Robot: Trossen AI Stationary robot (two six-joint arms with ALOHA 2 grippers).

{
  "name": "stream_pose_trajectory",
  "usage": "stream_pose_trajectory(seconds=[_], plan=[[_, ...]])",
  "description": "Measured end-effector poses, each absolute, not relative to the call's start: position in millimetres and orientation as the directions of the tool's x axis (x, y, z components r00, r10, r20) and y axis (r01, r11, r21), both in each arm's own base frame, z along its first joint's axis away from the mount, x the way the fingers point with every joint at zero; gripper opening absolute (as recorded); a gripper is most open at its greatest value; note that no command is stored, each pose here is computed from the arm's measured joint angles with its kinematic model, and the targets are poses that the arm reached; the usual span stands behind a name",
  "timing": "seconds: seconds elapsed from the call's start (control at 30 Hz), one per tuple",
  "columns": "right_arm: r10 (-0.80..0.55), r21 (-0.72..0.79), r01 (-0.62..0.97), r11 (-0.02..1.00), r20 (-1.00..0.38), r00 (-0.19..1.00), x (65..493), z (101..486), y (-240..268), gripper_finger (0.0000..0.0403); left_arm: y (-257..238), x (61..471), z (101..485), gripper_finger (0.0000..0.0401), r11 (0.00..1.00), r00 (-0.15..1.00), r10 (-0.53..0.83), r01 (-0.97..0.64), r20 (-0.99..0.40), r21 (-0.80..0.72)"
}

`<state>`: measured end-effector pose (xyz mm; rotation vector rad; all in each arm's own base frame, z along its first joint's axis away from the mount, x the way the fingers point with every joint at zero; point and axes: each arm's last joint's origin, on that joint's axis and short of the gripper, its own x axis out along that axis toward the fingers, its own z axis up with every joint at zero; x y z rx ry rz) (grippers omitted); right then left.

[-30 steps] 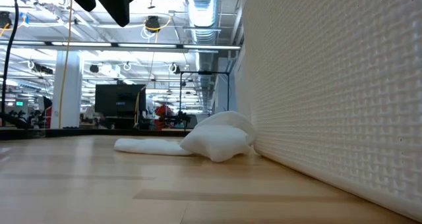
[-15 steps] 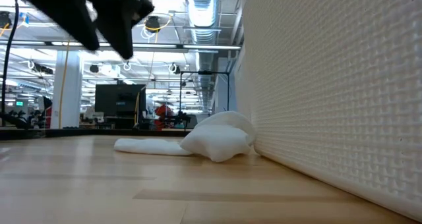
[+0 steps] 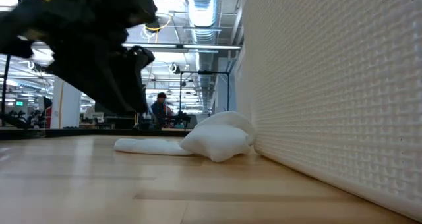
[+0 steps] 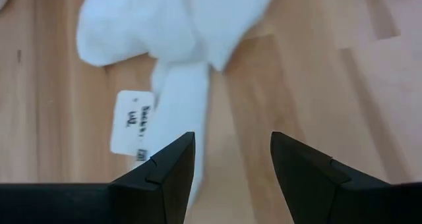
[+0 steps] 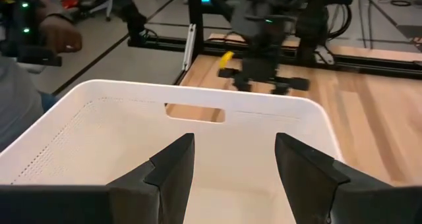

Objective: Sort clothes
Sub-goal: Put the white socks into the top white laundry bin

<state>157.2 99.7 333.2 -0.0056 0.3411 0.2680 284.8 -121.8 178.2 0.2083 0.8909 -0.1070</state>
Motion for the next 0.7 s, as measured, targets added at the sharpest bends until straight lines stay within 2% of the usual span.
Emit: stream_pose_trajectory(seconds=[0.2,0.43,0.7], plan=[[0.291,0.037,-0.297,0.954,-0.339,0.895,165,328,115,0.0228,-108,287,171,0.0194,0.981,0.639,0.014,0.14,-0.769,0.134],[0.338,0.02,-0.35,0.937,-0.317,0.886,173,323,134,0.0228,-102,288,164,0.0194,0.98,0.666,-0.056,0.178,-0.744,0.085],[0.371,-0.02,-0.392,0.92,-0.279,0.886,184,318,152,0.0228,-96,292,165,0.0194,0.982,0.687,-0.05,0.165,-0.725,0.089]])
